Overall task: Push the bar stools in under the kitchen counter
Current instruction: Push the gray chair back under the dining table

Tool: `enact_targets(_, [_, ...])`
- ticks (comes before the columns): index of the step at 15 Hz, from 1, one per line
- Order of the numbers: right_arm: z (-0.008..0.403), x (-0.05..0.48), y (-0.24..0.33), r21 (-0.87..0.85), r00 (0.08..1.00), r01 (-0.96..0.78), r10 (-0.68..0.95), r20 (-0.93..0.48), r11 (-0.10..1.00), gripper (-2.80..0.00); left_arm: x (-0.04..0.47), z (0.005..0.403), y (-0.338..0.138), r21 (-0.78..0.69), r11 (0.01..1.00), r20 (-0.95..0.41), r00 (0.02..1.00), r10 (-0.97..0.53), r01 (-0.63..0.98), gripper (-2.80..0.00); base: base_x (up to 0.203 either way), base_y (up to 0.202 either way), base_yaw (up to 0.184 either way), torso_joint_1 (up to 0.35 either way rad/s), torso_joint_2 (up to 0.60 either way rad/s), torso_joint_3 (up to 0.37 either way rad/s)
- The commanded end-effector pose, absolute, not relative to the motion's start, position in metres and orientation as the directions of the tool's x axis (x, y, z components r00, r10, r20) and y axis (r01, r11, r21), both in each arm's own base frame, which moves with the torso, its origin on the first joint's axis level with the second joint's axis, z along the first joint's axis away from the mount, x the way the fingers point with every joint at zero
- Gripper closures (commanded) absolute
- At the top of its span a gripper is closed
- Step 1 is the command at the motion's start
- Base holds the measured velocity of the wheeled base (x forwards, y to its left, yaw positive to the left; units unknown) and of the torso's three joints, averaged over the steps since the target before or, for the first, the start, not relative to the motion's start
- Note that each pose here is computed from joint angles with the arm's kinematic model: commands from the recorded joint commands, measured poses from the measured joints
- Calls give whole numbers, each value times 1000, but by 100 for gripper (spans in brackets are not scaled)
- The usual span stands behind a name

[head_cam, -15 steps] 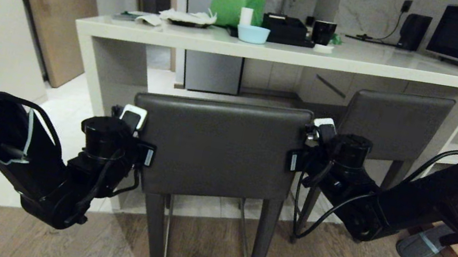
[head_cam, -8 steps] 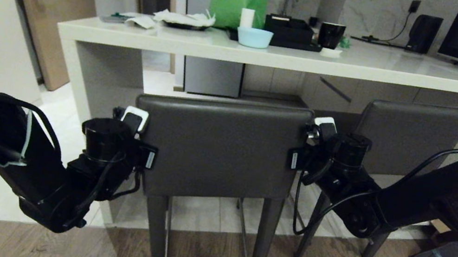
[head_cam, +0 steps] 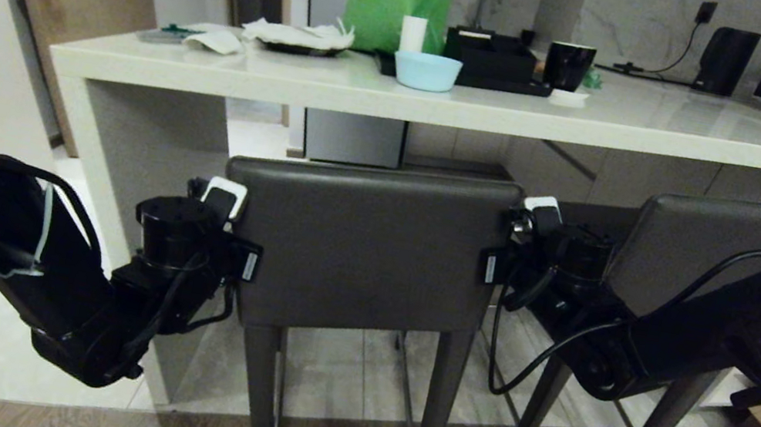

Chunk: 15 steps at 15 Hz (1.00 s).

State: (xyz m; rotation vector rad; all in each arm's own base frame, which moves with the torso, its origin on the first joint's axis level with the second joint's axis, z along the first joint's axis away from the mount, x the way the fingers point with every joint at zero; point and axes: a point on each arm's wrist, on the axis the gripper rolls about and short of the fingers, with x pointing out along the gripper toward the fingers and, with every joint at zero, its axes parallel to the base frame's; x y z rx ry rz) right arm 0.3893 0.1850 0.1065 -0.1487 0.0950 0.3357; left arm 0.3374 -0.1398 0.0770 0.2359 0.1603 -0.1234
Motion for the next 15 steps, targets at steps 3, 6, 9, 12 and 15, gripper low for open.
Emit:
enact_targets(3, [108,374,209,-132,920,-388,375,-114,912,0,337,79,-138,223,966,-165,981,-97,133,0,185,0,1,2,2,5])
enact_targets(6, [108,373,211,-132,918,-393,379,-114,910,0,337,78,-136,222,967,-168,982,-92,128,0,183,0,0,3,0,1])
enact_targets(9, [105,371,212,-133,916,-396,382,-124,908,0,337,75,-134,224,967,-176,981,-86,125,0,188,0,2,2,3,0])
enact_targets(12, [106,371,211,-133,916,-396,382,-123,908,0,338,74,-134,222,968,-172,982,-84,122,0,186,0,1,0,6,3])
enact_targets(15, [106,367,210,-132,914,-400,384,-129,907,0,335,76,-132,220,969,-146,986,-83,114,0,94,0,2,3,0,-2])
